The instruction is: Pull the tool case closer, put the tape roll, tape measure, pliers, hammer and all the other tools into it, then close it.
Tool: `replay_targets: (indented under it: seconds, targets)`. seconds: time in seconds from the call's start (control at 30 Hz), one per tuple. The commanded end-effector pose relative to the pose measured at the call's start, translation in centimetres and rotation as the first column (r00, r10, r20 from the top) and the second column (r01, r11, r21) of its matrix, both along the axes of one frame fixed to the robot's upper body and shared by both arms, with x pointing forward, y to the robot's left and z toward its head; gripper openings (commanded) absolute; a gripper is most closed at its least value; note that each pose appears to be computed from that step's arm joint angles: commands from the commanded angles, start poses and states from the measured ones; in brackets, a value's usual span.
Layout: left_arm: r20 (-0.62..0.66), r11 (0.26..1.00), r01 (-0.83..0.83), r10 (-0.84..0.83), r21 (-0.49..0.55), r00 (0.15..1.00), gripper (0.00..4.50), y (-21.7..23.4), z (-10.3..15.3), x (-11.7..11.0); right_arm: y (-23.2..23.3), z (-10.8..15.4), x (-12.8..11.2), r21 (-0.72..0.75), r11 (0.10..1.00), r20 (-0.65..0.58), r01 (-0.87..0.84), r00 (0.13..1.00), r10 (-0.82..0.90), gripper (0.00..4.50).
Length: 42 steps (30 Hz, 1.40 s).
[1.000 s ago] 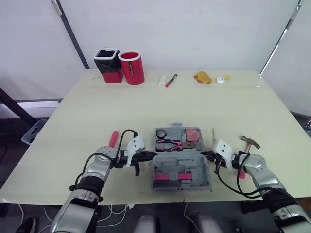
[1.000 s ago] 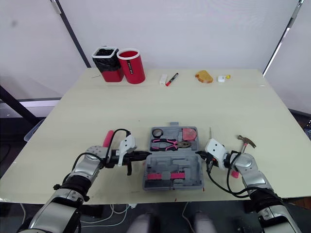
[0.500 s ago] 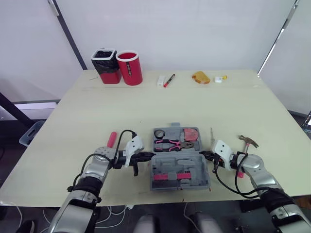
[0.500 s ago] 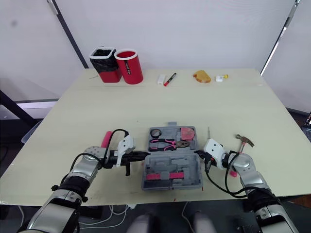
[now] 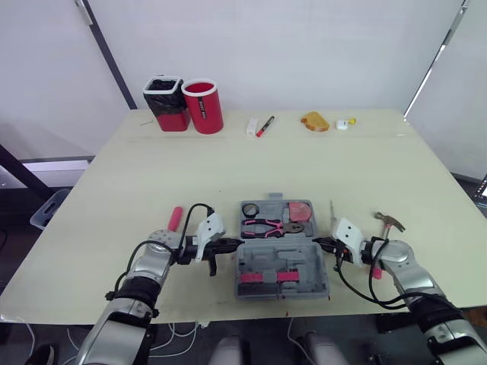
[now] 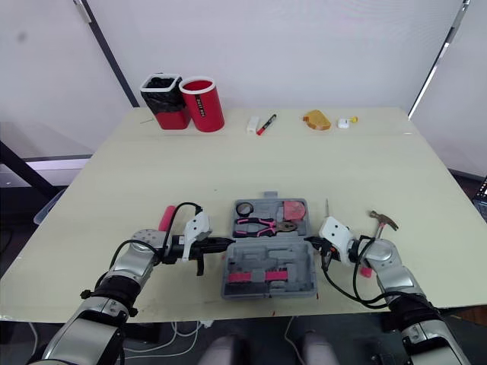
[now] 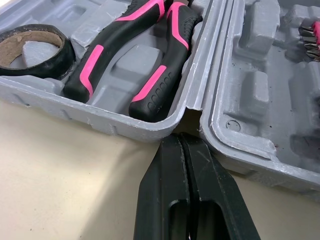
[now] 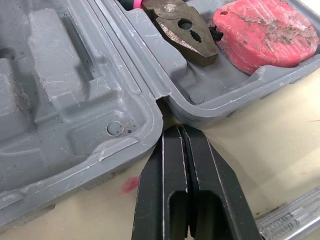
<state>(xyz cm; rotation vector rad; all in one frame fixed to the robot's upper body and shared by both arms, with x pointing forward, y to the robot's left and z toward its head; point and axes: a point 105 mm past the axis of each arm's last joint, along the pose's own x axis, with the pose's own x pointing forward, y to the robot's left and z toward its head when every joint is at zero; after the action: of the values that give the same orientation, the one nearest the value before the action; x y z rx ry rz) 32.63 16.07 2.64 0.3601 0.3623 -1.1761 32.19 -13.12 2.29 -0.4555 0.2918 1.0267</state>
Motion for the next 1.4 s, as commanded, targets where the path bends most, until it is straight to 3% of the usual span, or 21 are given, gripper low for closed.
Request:
replay_targets:
  seconds: [0.03,0.63,0.9,1.17,1.33,1.4]
  targets:
    - [-0.029,1.0,0.005,-0.004,0.027,1.0,0.03,0.0,-0.9,-0.5,0.5,-0.6,-0.8,-0.017,0.999,-0.025,-0.034,0.999,0.034,0.0]
    - [-0.007,0.999,-0.02,0.02,0.037,1.0,0.03,1.4,-0.2,-0.6,-2.5,1.1,-0.3,-0.012,0.999,0.021,0.032,0.999,-0.032,0.0]
    - [0.044,0.996,-0.081,0.083,-0.034,0.996,0.03,2.6,1.7,-1.0,-3.4,3.1,-0.7,0.08,0.994,0.077,0.076,0.994,-0.083,0.0]
    - [0.107,0.935,-0.244,0.278,-0.259,0.955,0.03,5.9,5.4,-3.2,-7.2,5.0,-2.7,0.282,0.922,0.111,0.266,0.945,-0.307,0.0]
    - [0.087,0.871,-0.394,0.434,-0.293,0.897,0.03,9.0,5.4,-5.9,-10.0,5.0,-5.0,0.315,0.868,0.099,0.384,0.896,-0.432,0.0]
    - [0.08,0.827,-0.477,0.52,-0.298,0.851,0.56,10.7,5.1,-7.2,-11.5,5.1,-6.0,0.336,0.826,0.084,0.454,0.859,-0.506,0.52]
